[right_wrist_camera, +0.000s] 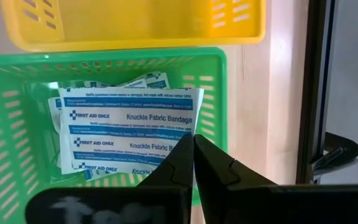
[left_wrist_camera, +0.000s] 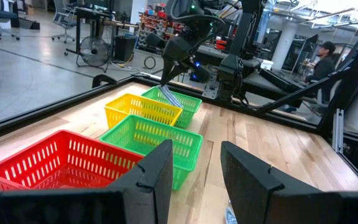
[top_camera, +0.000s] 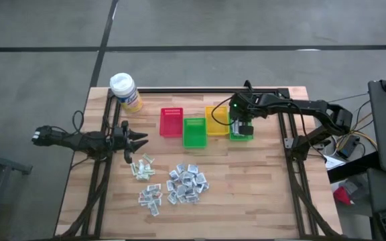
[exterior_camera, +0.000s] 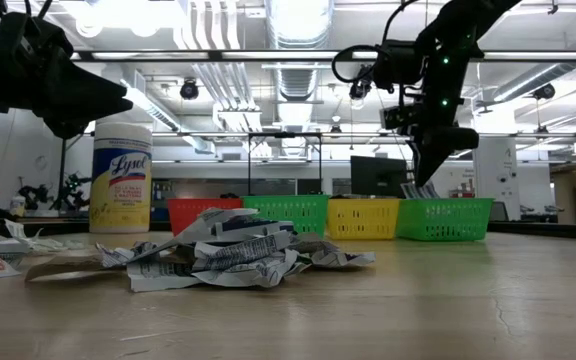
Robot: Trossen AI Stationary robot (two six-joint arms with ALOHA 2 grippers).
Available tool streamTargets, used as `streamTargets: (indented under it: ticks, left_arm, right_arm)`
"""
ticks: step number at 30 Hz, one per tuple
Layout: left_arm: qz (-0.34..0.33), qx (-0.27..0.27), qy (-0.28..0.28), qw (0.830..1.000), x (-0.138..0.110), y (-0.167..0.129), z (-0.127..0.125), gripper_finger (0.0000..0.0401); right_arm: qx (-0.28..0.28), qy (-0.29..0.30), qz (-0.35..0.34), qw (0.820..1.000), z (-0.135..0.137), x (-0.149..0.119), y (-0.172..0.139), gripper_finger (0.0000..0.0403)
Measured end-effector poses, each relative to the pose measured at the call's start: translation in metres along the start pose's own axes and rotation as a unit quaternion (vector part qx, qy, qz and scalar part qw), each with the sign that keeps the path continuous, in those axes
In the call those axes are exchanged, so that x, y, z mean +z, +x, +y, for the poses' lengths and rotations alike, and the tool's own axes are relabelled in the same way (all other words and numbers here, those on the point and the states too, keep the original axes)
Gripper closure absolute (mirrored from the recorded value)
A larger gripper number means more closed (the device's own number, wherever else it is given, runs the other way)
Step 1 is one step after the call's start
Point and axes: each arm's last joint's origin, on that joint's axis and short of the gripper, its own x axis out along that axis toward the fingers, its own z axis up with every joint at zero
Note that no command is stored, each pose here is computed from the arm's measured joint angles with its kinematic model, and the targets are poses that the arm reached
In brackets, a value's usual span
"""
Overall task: Pick & Place First Aid Supplies
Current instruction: Put the blue bandage into the right green basket
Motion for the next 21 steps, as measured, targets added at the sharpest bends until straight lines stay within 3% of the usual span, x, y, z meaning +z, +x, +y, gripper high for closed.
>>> streamTargets:
  ticks: [21]
  left_arm:
    - [0.000, 0.000, 0.000, 1.000, 0.0000, 0.0000, 0.0000, 0.0270]
  right_arm:
    - [0.002, -0.006, 0.004, 1.000, -0.0002, -0.0002, -0.0012, 0.0394]
